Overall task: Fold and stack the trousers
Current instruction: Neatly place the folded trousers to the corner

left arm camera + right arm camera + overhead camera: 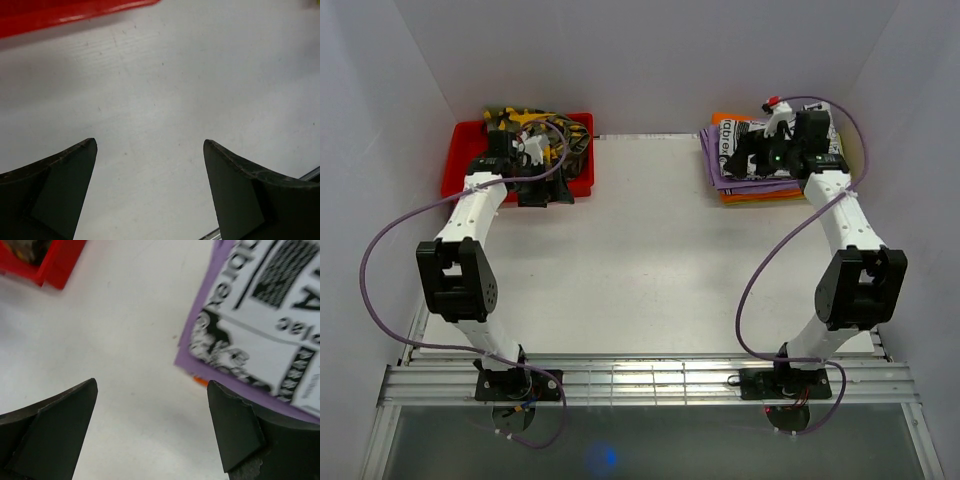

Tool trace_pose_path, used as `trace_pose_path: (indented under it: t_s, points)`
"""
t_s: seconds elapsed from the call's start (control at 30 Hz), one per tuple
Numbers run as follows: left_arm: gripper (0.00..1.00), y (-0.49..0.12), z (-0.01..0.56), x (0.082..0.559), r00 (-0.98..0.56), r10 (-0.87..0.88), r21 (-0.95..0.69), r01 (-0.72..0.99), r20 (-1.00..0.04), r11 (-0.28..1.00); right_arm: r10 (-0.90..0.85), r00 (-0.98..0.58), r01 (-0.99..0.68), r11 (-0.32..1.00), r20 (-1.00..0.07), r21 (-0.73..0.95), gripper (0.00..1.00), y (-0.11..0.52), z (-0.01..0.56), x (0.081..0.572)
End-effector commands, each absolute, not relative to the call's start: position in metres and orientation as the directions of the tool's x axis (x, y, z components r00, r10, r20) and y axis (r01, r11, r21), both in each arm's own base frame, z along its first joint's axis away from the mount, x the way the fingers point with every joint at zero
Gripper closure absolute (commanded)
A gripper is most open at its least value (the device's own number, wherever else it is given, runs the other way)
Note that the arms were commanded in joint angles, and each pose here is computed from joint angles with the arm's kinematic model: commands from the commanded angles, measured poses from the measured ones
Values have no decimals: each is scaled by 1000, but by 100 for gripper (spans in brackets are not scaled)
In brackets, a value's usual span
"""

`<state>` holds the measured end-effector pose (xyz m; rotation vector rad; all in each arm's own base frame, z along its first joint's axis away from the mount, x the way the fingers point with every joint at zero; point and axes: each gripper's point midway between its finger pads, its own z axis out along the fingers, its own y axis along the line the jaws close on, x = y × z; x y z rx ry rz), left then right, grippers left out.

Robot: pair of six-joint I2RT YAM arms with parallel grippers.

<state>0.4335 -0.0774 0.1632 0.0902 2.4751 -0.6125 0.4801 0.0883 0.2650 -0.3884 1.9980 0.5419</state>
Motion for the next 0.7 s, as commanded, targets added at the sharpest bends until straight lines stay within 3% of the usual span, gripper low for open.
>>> trace_pose_path:
  t_s: [0.0,0.03,0.2,0.67]
  points:
    - [2,-81,191,382,-811,32,-363,297,-584,883,-100,-542,-589,754,-835,292,6,133,248,402]
    - [2,-79,187,376,-816,35,-355,289,-576,889,-136,-605,-590,738,-784,327,7,143,213,376]
    - [2,-75,172,343,-832,65,-336,292,-551,895,-197,-602,-625,720,-774,303,10,151,189,310]
    - [2,-77,182,355,-813,41,-343,290,-581,893,-236,-564,-618,756,-791,214,10,133,176,277]
